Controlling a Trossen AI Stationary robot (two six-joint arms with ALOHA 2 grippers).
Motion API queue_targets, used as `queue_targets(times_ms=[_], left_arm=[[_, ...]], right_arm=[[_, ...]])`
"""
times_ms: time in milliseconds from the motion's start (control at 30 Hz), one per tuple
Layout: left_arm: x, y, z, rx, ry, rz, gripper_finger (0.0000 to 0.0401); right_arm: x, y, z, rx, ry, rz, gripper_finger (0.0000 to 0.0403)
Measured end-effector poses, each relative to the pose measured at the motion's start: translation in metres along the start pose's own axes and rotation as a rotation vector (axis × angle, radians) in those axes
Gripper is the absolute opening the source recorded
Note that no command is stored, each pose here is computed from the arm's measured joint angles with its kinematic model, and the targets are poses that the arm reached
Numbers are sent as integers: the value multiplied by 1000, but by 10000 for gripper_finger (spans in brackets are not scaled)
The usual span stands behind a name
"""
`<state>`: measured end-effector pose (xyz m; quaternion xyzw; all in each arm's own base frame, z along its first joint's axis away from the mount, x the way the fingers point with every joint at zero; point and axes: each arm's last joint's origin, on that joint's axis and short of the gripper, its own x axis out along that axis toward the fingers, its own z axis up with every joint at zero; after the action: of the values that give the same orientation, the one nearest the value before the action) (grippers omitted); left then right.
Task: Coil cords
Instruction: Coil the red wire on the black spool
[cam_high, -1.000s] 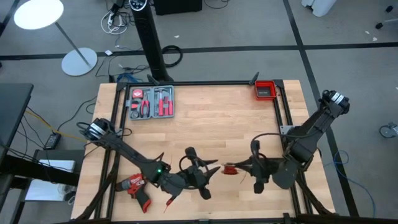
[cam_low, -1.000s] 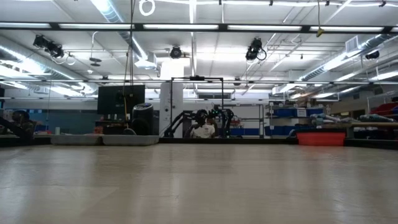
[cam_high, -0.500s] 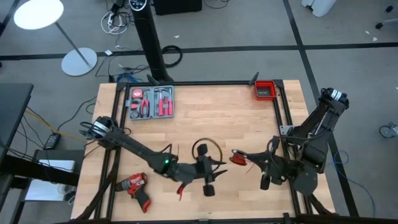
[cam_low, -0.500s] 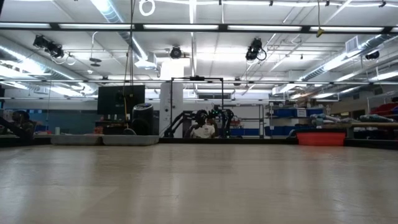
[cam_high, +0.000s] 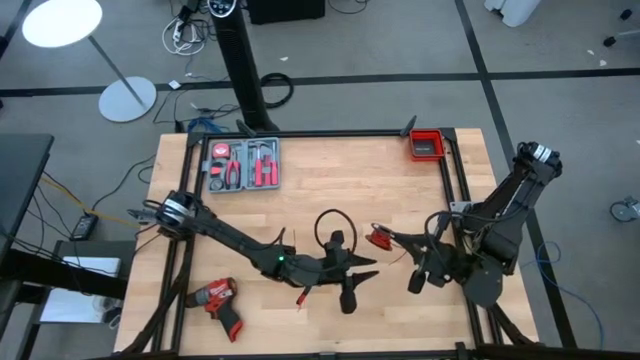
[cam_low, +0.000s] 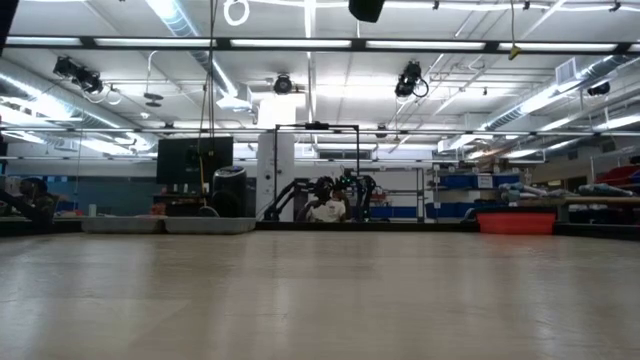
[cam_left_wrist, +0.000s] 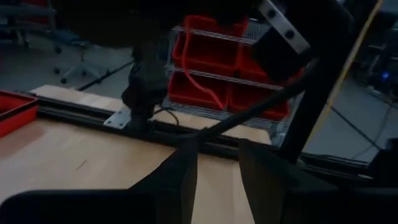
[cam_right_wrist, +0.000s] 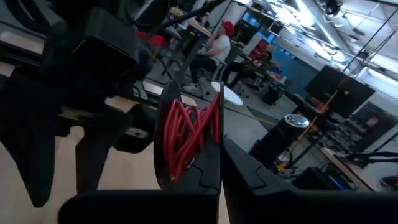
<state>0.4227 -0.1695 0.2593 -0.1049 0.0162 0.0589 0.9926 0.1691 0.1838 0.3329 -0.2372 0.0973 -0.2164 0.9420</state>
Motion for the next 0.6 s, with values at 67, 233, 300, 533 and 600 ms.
queue_targets(times_ms=[67, 233, 300, 533, 600], left_arm=[[1, 0, 1, -13, -21, 5, 121], [3, 1, 1, -50, -72, 15, 122], [4, 2, 2, -53, -77, 19, 122], [5, 3, 3, -62, -88, 18, 122], [5, 3, 3, -63, -89, 17, 122]], right_arm=[[1, 2, 0, -7, 1, -9, 0], [8, 10, -1, -33, 10, -26, 0], [11, 13, 0, -43, 12, -35, 0], [20, 18, 8, -83, 4, -54, 0], [23, 17, 10, -73, -1, -48, 0]])
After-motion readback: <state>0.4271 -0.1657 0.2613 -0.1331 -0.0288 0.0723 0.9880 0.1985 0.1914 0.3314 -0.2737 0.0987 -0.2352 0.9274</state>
